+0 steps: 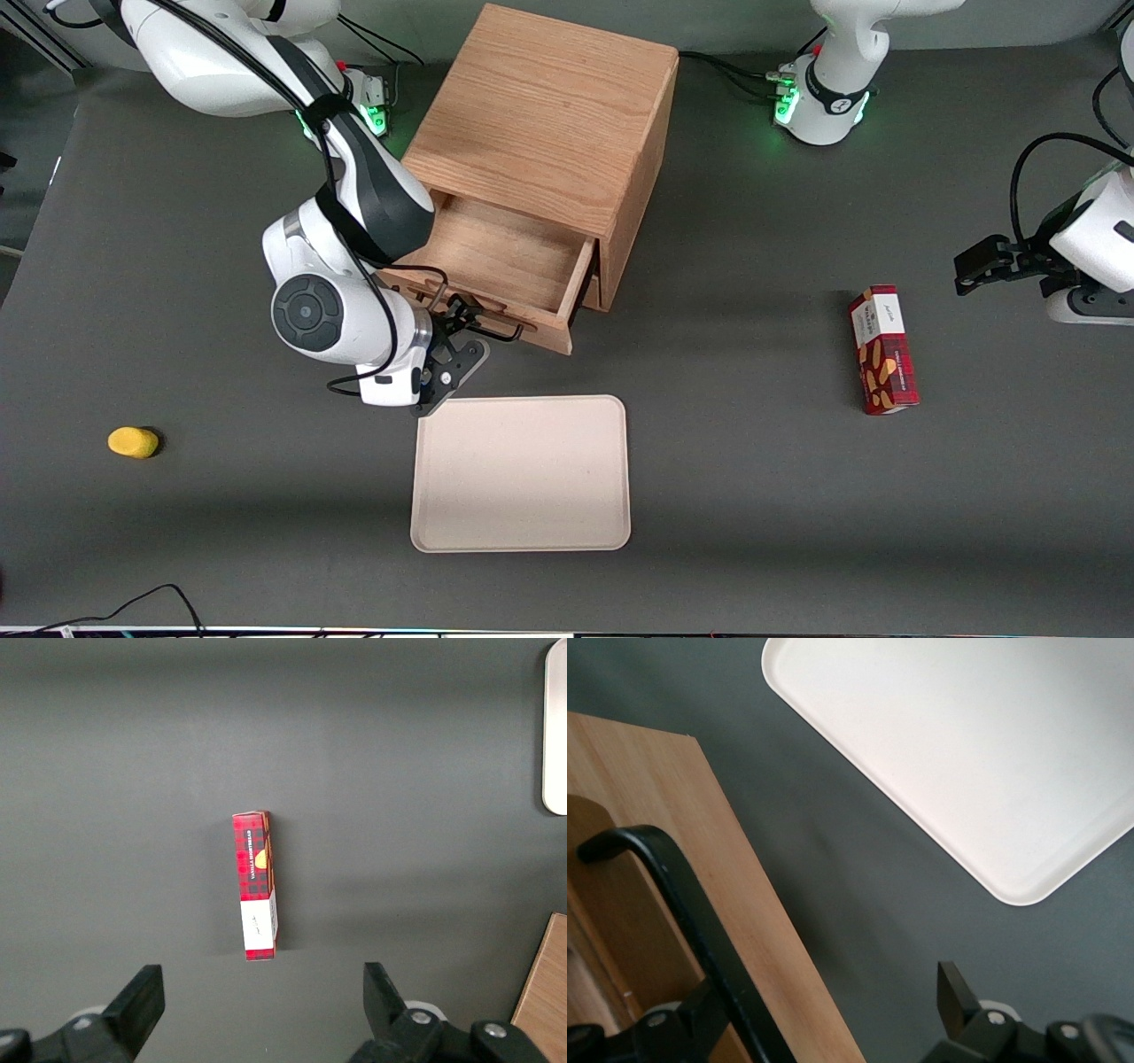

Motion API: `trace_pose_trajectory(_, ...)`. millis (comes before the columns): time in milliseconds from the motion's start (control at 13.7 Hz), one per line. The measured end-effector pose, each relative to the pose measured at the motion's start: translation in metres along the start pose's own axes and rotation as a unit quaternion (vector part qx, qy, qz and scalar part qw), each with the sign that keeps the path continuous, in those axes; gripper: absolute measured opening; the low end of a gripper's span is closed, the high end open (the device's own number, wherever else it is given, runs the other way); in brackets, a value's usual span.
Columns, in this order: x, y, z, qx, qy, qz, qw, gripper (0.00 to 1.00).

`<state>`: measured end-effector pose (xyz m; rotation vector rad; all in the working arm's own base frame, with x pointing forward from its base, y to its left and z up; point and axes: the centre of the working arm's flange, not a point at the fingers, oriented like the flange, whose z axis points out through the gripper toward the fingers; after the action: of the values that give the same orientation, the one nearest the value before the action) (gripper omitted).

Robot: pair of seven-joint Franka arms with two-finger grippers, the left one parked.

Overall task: Close top drawer
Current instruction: 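Push the drawer front with the right gripper into the cabinet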

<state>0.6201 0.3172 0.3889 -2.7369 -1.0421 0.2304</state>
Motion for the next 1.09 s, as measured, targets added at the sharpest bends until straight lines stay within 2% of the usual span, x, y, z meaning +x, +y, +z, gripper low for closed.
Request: trace_pose_trajectory(1095,-0.011,-0.028,0.006,-0.001,-0.005,0.026,0.9997,1.00)
